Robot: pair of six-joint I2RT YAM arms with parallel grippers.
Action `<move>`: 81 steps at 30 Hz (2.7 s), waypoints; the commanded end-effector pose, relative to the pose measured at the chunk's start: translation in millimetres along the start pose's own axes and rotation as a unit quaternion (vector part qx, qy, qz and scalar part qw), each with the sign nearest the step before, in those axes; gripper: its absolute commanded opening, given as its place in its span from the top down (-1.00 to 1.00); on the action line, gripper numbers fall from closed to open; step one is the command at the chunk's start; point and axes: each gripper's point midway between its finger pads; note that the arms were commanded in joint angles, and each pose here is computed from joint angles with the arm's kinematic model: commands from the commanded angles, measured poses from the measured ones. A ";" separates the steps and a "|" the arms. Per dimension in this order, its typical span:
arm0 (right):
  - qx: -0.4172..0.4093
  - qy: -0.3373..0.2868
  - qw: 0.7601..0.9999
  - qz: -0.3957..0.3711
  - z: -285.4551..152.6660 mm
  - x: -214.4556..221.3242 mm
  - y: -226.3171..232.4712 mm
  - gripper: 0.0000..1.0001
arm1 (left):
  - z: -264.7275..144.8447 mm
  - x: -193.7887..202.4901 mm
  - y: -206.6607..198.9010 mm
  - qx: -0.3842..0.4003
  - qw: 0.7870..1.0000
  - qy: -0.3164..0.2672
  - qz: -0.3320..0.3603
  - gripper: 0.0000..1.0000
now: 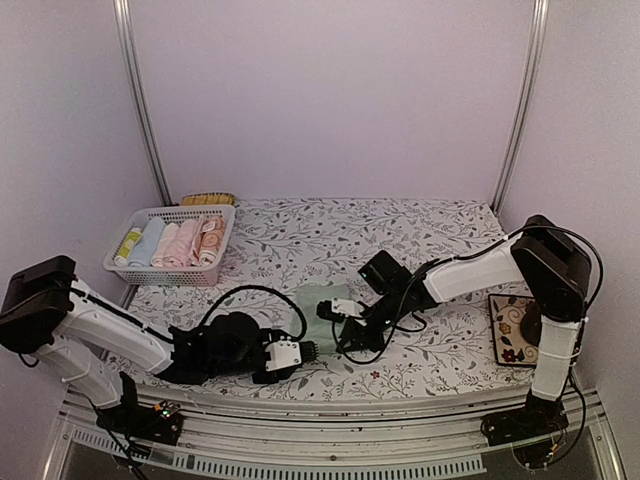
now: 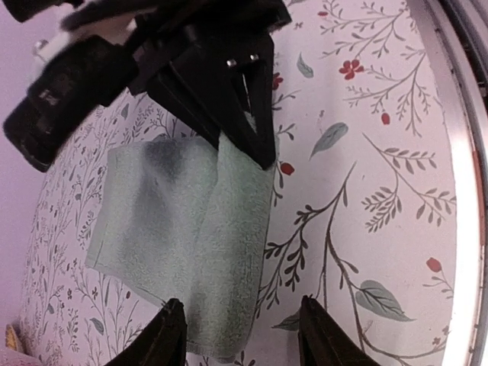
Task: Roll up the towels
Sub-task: Roll the towel at the center of the board.
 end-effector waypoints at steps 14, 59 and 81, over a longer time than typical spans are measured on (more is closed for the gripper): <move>-0.053 0.041 0.994 0.089 3.9 32.8 7.3 0.87 | 44.5 11.7 -8.5 -0.039 0.993 0.071 0.090 -0.02; 0.376 -0.165 0.902 -0.132 -166.2 -43.6 -35.3 -0.98 | 68.5 21.5 -21.2 0.258 0.945 0.122 -0.157 1.00; 0.480 -0.259 0.807 -0.227 -229.1 -73.4 -16.9 -0.98 | 90.5 37.3 -7.2 0.356 0.858 0.143 -0.342 1.00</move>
Point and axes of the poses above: each gripper's point midway between its finger pads, its own z axis out along the fingers, its own y axis along the line the jaws close on, x = y × z, and after that the axes turned 2 degrees about z, right-handed
